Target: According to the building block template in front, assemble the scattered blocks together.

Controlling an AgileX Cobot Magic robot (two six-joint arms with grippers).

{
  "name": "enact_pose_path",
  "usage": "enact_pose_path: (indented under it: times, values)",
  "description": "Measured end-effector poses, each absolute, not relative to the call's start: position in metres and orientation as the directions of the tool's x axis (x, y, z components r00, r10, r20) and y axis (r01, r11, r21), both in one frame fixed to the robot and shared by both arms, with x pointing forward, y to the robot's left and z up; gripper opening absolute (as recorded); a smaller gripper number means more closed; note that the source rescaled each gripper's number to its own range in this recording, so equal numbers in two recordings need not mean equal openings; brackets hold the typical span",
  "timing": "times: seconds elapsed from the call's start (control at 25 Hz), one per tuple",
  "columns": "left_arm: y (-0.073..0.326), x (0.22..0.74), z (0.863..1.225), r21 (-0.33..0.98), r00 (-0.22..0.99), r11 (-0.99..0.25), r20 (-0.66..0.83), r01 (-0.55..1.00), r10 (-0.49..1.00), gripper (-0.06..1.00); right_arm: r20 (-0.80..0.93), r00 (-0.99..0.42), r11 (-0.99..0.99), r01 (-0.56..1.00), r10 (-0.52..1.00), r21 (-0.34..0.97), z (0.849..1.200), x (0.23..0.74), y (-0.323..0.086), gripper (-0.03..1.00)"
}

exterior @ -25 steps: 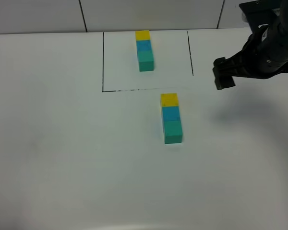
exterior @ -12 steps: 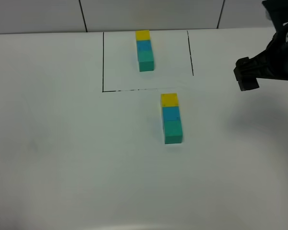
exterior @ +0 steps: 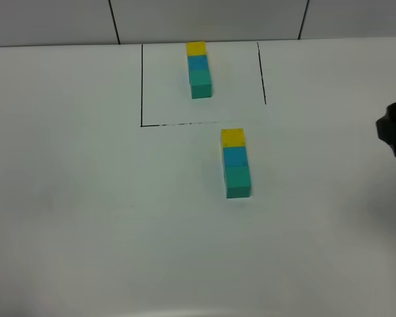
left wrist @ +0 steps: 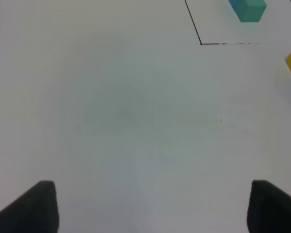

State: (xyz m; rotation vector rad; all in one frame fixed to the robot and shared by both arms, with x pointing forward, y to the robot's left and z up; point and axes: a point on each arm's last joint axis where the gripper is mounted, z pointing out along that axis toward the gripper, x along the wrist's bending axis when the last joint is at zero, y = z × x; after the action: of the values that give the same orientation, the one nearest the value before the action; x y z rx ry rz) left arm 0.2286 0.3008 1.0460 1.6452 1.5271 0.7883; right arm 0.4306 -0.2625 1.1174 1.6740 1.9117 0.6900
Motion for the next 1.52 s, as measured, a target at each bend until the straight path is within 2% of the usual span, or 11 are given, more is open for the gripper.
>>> enact_pose_path:
  times: [0.16,0.28,0.6,1.0,1.16,1.32,1.52]
  values:
    - [0.301,0.229,1.046,0.844,0.101,-0.013,-0.049,0.536,0.994,0.66,-0.008,-0.098,0.069,0.632,0.995,0.772,1.136,0.381,-0.275,0.91]
    - [0.301,0.229,1.046,0.844,0.101,-0.013,-0.049,0.536,0.994,0.66,0.01,-0.082,0.039,0.578,0.997,0.815,1.136,0.343,-0.285,0.91]
    - [0.301,0.229,1.046,0.844,0.101,-0.013,-0.049,0.536,0.994,0.66,0.017,0.041,-0.037,0.558,0.999,0.829,1.107,0.273,-0.306,0.91]
    - [0.301,0.229,1.046,0.844,0.101,-0.013,-0.049,0.536,0.994,0.66,0.088,0.008,-0.079,0.527,0.996,0.846,1.055,0.242,-0.304,0.91]
    - [0.301,0.229,1.046,0.844,0.101,-0.013,-0.049,0.536,0.994,0.66,0.105,-0.005,-0.092,0.448,0.994,0.889,1.055,0.232,-0.304,0.87]
    - [0.301,0.229,1.046,0.844,0.101,-0.013,-0.049,0.536,0.994,0.66,0.104,-0.001,-0.091,0.464,0.995,0.881,1.051,0.233,-0.304,0.8]
    - [0.301,0.229,1.046,0.844,0.101,-0.013,-0.049,0.536,0.994,0.66,0.104,0.006,-0.095,0.463,0.995,0.881,1.051,0.233,-0.304,0.79]
